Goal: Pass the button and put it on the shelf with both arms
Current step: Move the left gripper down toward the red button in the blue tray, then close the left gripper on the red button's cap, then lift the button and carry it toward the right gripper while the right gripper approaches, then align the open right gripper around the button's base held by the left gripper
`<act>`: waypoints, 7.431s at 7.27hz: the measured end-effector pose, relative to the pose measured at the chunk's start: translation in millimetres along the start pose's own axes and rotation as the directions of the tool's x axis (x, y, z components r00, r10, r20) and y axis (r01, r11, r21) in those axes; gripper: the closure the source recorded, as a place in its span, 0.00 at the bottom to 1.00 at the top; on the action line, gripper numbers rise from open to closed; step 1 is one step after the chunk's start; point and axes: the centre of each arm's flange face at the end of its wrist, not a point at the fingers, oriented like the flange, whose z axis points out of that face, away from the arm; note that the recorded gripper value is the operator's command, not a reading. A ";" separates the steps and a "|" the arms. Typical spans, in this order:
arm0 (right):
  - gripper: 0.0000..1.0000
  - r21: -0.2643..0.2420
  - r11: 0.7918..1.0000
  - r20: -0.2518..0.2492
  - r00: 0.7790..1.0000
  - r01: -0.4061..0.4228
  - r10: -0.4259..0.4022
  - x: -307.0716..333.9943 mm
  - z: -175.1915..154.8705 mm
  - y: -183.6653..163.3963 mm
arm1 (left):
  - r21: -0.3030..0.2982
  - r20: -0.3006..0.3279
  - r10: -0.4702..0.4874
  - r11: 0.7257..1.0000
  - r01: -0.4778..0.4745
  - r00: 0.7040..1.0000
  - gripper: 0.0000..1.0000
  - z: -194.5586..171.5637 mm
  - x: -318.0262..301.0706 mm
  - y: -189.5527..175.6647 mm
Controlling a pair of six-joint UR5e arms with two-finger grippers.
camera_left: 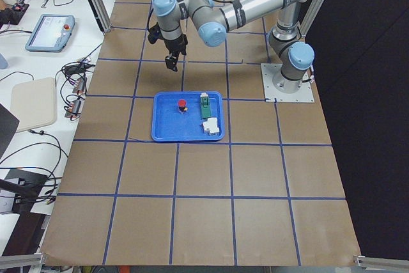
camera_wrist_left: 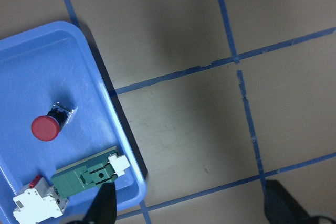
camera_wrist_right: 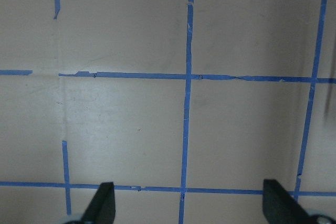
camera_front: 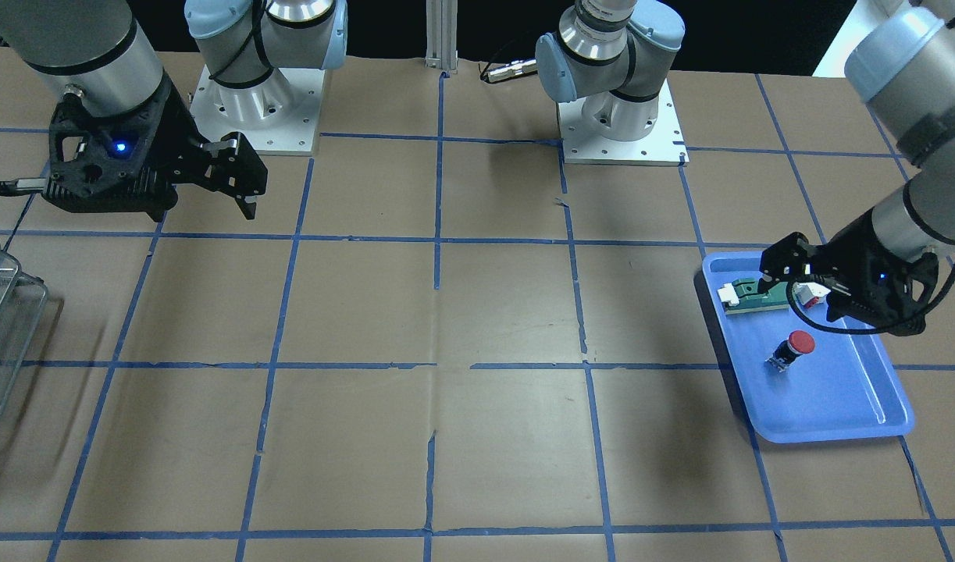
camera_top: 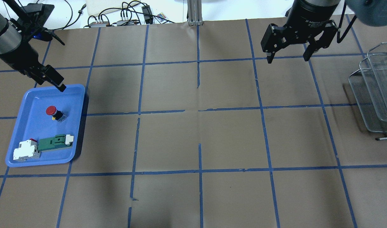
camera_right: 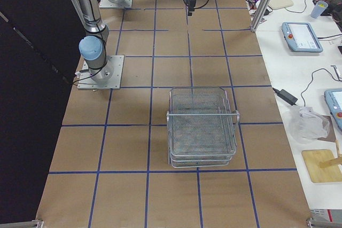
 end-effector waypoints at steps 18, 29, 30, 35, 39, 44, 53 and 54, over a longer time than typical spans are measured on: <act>0.01 0.051 0.994 -0.018 0.996 0.093 -0.092 11.1 -4.5 -2.7 | 0.092 -0.334 0.003 0.995 0.029 0.943 1.00 49.0 -0.6 10.1; 0.04 0.458 0.212 0.085 0.195 0.863 -0.977 58.0 -40.4 71.7 | -0.036 -0.887 -0.208 0.920 0.389 0.412 1.00 -2.9 392.3 -111.6; 0.03 0.482 0.143 0.065 0.128 0.864 -0.990 54.2 -37.4 79.0 | -0.048 -0.913 -0.190 0.929 0.367 0.361 1.00 -10.9 407.7 -109.8; 0.03 0.479 -0.066 -0.122 -0.008 0.876 -0.993 35.9 -36.7 133.1 | -0.028 -0.965 -0.108 0.949 0.314 0.240 1.00 -45.9 430.5 -97.6; 0.03 0.497 -0.006 -0.148 0.078 0.868 -0.986 31.5 -48.8 138.4 | -0.025 -0.971 -0.097 0.951 0.308 0.219 1.00 -58.8 434.3 -91.9; 0.02 0.539 0.138 -0.131 0.244 0.831 -0.961 27.7 -63.2 137.8 | -0.032 -0.971 -0.102 0.951 0.307 0.216 1.00 -60.1 436.5 -90.6; 0.00 0.588 0.116 -0.102 0.216 0.801 -0.971 14.9 -50.2 135.2 | -0.029 -0.971 -0.100 0.951 0.308 0.217 1.00 -61.9 435.3 -92.7; 0.00 0.588 0.107 -0.106 0.208 0.801 -0.972 14.5 -48.2 134.8 | -0.030 -0.971 -0.101 0.951 0.308 0.217 1.00 -61.5 435.2 -92.9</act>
